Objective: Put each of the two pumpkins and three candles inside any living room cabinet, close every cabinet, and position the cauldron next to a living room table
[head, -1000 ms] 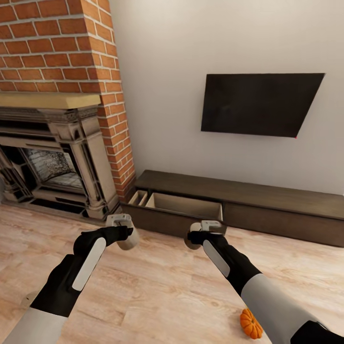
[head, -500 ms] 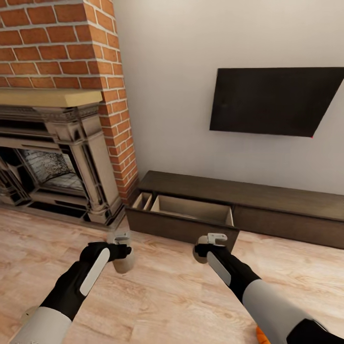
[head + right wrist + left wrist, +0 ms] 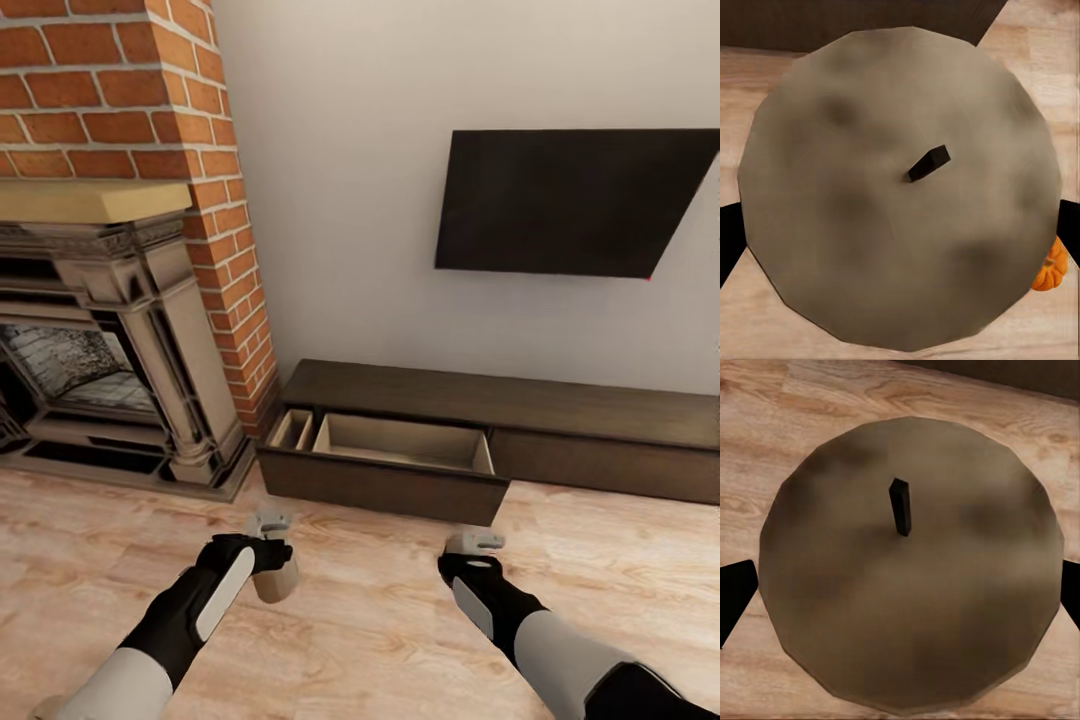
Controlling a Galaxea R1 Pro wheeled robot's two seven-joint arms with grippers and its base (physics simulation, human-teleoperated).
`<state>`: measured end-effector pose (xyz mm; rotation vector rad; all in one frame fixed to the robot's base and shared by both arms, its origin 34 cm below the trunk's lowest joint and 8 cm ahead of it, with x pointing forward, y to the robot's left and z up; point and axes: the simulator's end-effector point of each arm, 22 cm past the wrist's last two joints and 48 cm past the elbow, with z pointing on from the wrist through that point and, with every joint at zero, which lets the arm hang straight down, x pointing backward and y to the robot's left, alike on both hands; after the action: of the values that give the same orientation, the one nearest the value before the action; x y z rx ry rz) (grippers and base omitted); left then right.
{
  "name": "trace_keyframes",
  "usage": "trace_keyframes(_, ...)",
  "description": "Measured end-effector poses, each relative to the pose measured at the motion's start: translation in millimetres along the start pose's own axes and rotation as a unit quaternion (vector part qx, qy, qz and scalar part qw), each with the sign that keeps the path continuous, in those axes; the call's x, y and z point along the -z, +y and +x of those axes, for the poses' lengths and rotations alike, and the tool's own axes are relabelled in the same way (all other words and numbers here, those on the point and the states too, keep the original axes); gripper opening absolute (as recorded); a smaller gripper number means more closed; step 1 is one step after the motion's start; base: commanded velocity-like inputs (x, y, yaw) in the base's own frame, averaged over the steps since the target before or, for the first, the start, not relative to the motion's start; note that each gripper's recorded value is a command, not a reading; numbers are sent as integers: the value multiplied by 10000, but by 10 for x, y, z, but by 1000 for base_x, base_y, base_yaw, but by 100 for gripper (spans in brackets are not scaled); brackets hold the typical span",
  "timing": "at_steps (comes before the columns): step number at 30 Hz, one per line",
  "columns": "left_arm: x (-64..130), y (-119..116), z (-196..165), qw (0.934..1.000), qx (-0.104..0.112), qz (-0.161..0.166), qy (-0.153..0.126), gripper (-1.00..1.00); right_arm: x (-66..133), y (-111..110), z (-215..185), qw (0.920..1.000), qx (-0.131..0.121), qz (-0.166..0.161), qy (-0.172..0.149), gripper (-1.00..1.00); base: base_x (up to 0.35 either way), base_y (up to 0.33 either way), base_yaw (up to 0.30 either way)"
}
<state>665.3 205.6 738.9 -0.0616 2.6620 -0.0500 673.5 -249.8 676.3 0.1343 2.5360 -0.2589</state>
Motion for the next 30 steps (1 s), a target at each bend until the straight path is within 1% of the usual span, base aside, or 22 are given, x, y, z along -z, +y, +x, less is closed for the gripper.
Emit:
trace_keyframes(2, -29, -56, 48, 10000, 25, 35, 45, -100, 3, 58, 51, 10000, 28, -21, -19, -100, 185, 278, -137)
trace_keyframes(4, -44, -95, 40, 10000, 47, 54, -6, -100, 5, 105, 116, 10000, 44, -45, 7, -100, 184, 279, -139)
trace_keyframes(11, -79, -131, 53, 10000, 50, 74, -32, -100, -20, 122, 187, 10000, 39, -49, -21, -100, 204, 270, -158)
trace_keyframes(13, -90, -178, 81, 9999, -30, 99, -12, -100, -28, 119, 205, 10000, 39, -45, -12, -100, 249, 244, -188)
trace_keyframes(14, -93, -261, 116, 9998, -167, 144, 0, -100, -33, 112, 217, 10000, 36, -40, -11, -100, 253, 242, -192)
trace_keyframes(16, -101, -334, 157, 9993, -347, 164, 8, -100, -40, 111, 220, 10000, 25, -37, -55, -100, 258, 236, -193)
trace_keyframes(18, -108, -396, 192, 9988, -460, 193, 20, -100, -47, 103, 194, 9999, -15, -31, -147, -100, 271, 216, -194)
trace_keyframes(23, -123, -466, 230, 9984, -517, 230, 48, -100, -65, 91, 208, 9998, -40, -17, -178, -100, 303, 145, -223)
trace_keyframes(27, -122, -500, 235, 9983, -529, 250, 50, -100, -70, 79, 213, 9998, -42, -8, -184, -100, 322, 25, -273)
trace_keyframes(30, -122, -505, 238, 9983, -523, 257, 54, -100, -70, 78, 201, 9998, -44, -4, -210, -100, 324, 4, -112)
